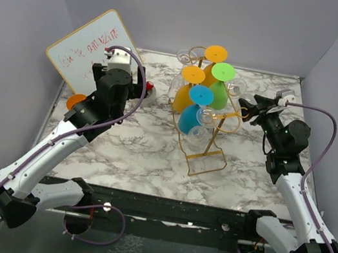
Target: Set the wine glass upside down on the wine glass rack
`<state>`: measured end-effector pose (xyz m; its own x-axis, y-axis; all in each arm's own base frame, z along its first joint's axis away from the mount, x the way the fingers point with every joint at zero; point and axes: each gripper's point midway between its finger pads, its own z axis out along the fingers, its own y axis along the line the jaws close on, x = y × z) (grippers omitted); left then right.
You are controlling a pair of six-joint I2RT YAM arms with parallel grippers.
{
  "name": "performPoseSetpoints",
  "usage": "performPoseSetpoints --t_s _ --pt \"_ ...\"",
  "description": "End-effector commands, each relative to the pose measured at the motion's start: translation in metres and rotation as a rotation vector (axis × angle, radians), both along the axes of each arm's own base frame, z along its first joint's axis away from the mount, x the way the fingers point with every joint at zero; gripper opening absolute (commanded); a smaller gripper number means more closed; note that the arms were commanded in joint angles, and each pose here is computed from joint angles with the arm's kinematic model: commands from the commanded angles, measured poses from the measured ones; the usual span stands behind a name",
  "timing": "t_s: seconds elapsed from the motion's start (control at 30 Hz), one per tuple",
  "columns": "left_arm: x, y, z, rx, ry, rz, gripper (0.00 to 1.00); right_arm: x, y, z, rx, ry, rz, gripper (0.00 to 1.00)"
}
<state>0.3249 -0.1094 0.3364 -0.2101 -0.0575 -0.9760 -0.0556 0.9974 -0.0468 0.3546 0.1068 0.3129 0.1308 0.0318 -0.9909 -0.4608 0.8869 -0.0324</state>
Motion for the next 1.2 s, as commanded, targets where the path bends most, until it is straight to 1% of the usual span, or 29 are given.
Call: performPoseSetpoints --t_s 0.0,0.13,0.33,0.43,0.63,0.93,1.17 --pt "-0.008 0.047 -0.018 0.058 0.058 0.182 0.99 0.000 -0.022 0.016 0.050 -0.039 -0.124 0.59" --pt "-0.009 0.074 -0.038 0.068 0.115 0.258 0.99 0.003 -0.036 0.019 0.077 -0.035 -0.207 0.59" --pt "-0.007 0.106 -0.071 0.021 0.213 0.340 0.99 0.010 -0.077 0.019 0.148 -0.020 -0.447 0.59" --pt "-0.009 0.121 -0.087 0.006 0.252 0.384 0.98 0.010 -0.086 0.022 0.157 -0.018 -0.498 0.59" --pt "-0.007 0.139 -0.114 -0.010 0.322 0.422 0.91 0.010 -0.088 0.031 0.164 -0.026 -0.505 0.59" --pt "-0.004 0.146 -0.144 -0.042 0.408 0.414 0.74 0.010 -0.086 0.037 0.164 -0.022 -0.493 0.59" --pt "-0.010 0.153 -0.167 -0.040 0.470 0.429 0.68 0.010 -0.085 0.043 0.174 -0.027 -0.487 0.59"
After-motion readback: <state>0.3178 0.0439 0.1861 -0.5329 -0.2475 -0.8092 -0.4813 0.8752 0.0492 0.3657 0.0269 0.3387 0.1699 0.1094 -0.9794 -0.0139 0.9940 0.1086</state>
